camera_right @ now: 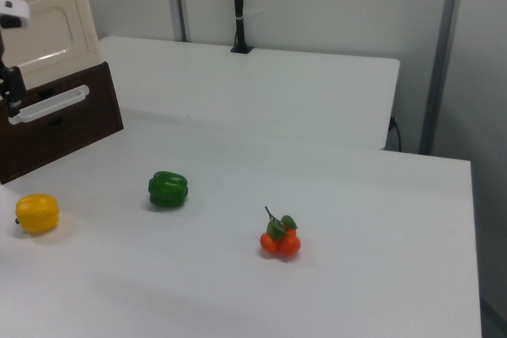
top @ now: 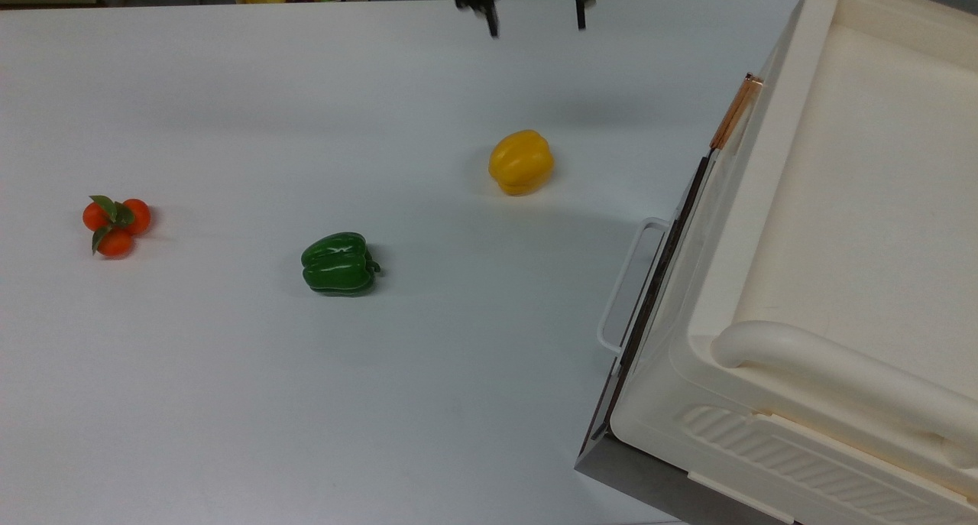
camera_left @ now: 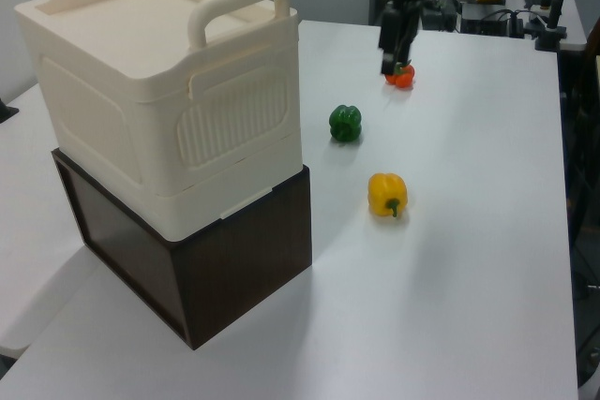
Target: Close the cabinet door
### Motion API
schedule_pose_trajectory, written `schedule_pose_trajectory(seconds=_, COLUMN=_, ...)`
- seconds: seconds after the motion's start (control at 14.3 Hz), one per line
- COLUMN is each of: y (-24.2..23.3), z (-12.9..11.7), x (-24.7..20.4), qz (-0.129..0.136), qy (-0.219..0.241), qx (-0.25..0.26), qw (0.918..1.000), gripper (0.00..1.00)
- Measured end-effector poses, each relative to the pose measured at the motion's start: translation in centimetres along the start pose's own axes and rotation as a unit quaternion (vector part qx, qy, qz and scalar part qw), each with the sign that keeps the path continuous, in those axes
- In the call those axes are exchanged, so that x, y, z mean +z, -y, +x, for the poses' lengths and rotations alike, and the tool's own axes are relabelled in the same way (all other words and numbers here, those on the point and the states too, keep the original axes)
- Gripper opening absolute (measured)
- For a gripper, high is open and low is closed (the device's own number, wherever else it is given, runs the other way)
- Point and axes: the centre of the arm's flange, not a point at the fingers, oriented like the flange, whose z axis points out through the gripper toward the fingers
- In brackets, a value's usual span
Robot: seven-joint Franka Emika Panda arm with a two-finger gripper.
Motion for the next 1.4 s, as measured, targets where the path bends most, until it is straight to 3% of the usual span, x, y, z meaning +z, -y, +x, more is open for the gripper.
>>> schedule_pose_trajectory(seconds=0.21, y=-0.9, z=-2.5, x=-1.9, qz=-0.061, qy=0.025, qx=0.031, qw=0.9974, gripper=1.0)
schedule_pose_trajectory(seconds=0.42, y=-2.5, z=-4.5, x=-3.4, qz=-0.093, qy=0.059, qx=0.044, qw=0.993, gripper=1.0)
schedule_pose_trajectory(seconds=0.63, y=-5.5, z=-4.5, x=-4.8, qz=-0.09, qy=0.057, qx=0.036, qw=0.9936, gripper=1.0)
schedule_pose_trajectory(seconds=0.98, y=-10.5, z=-2.4, x=-7.0, qz=-0.074, qy=-0.008, qx=-0.012, qw=0.9972, gripper=1.0)
schedule_pose_trajectory(seconds=1.4, y=-12.1, z=0.2, x=-6.1, qz=-0.06, qy=-0.057, qx=-0.069, qw=0.9941, gripper=1.0)
